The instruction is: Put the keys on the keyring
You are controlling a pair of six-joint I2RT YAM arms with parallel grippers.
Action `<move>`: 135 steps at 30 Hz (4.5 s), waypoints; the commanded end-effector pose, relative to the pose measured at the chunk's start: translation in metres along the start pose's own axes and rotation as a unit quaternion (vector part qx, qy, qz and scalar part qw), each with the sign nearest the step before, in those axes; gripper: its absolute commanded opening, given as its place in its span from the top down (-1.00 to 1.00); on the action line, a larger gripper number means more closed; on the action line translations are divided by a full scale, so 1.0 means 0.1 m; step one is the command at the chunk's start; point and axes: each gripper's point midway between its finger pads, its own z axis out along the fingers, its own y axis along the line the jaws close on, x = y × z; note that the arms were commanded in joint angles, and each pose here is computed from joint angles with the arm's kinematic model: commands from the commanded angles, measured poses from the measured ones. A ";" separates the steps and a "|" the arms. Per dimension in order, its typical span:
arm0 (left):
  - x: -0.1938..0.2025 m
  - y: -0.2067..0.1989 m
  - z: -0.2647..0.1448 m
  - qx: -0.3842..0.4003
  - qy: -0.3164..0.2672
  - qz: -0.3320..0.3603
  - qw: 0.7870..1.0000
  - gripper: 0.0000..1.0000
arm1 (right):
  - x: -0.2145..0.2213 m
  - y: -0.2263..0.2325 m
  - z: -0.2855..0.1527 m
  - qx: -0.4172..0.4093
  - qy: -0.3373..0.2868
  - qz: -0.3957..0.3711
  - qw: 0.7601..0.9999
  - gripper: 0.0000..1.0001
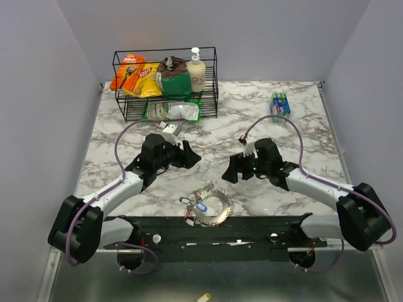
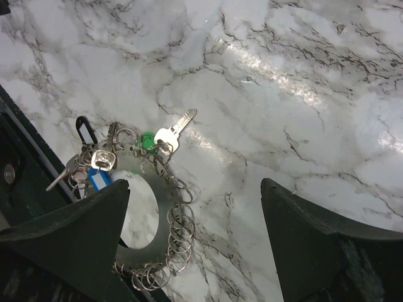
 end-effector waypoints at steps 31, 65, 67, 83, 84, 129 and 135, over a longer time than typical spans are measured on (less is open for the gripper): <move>0.58 -0.42 0.29 0.098 0.119 0.056 0.986 -0.51 | 1.09 0.35 -0.27 -0.043 0.214 0.129 0.967 -0.36; 0.60 -0.41 0.27 0.103 0.112 0.060 0.987 -0.50 | 1.12 0.43 0.11 -0.065 0.218 0.122 0.966 0.87; 0.60 -0.41 0.26 0.102 0.112 0.060 0.987 -0.50 | 1.06 0.44 0.16 -0.065 0.214 0.117 0.968 0.94; 0.66 -0.21 0.13 0.060 0.123 0.030 0.990 -0.49 | 0.68 0.47 0.45 -0.070 0.190 0.080 0.976 0.96; 0.67 -0.17 0.11 0.054 0.121 0.020 0.991 -0.49 | 0.65 0.46 0.44 -0.066 0.185 0.075 0.978 0.93; 0.24 0.57 -0.70 -0.085 -0.023 -0.166 0.982 -0.44 | 0.11 0.81 1.06 -0.029 0.162 -0.114 0.980 -0.47; 0.17 0.67 -0.83 -0.066 -0.054 -0.206 0.975 -0.48 | 0.26 0.87 1.22 -0.017 0.194 -0.134 0.972 -0.40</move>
